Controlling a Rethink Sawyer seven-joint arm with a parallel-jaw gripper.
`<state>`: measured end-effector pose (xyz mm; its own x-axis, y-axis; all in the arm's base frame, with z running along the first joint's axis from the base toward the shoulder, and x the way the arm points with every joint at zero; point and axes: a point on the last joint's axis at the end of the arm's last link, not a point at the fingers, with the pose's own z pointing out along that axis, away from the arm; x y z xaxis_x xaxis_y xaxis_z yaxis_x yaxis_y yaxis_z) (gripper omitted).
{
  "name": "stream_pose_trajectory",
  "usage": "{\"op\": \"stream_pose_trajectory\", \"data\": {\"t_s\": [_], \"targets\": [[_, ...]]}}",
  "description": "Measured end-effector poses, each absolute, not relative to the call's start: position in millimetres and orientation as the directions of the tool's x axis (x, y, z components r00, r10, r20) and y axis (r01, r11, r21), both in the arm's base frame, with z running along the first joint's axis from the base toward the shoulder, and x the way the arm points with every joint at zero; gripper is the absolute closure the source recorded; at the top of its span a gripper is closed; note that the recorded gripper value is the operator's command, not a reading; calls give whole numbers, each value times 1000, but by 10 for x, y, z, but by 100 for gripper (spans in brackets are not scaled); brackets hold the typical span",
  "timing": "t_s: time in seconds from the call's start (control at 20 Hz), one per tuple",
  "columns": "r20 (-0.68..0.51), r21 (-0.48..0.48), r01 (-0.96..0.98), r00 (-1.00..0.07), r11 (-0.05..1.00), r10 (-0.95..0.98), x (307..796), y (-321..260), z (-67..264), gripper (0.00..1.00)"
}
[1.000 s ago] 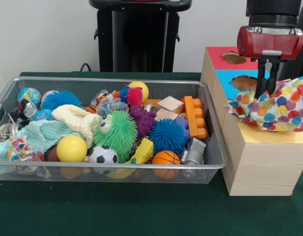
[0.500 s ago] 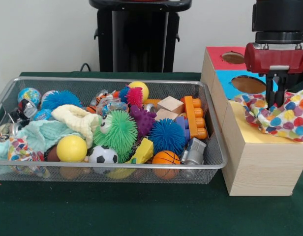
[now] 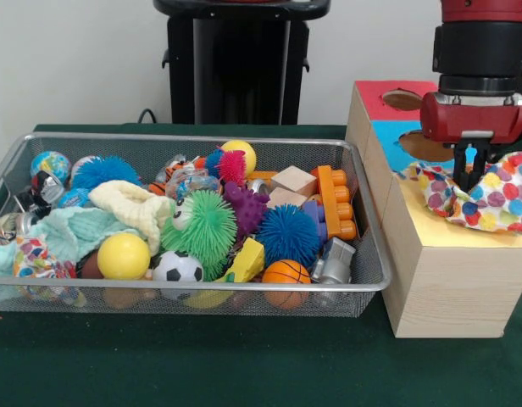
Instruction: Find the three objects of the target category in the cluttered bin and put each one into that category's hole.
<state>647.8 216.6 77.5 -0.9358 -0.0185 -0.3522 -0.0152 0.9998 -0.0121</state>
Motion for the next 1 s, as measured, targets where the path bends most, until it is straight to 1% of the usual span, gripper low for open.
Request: {"op": "stream_pose_trajectory", "data": {"t_s": [0.3,0.5,0.65,1.0], "targets": [[-393,-53,-25,-918,998,-44,6499,2165,611,100],[-413,-62,-22,-909,998,-46,6528,2137,527,100],[-421,-63,-18,-906,998,-43,6551,2111,484,100],[-418,-33,4,-908,999,-10,6676,2033,322,100]]}}
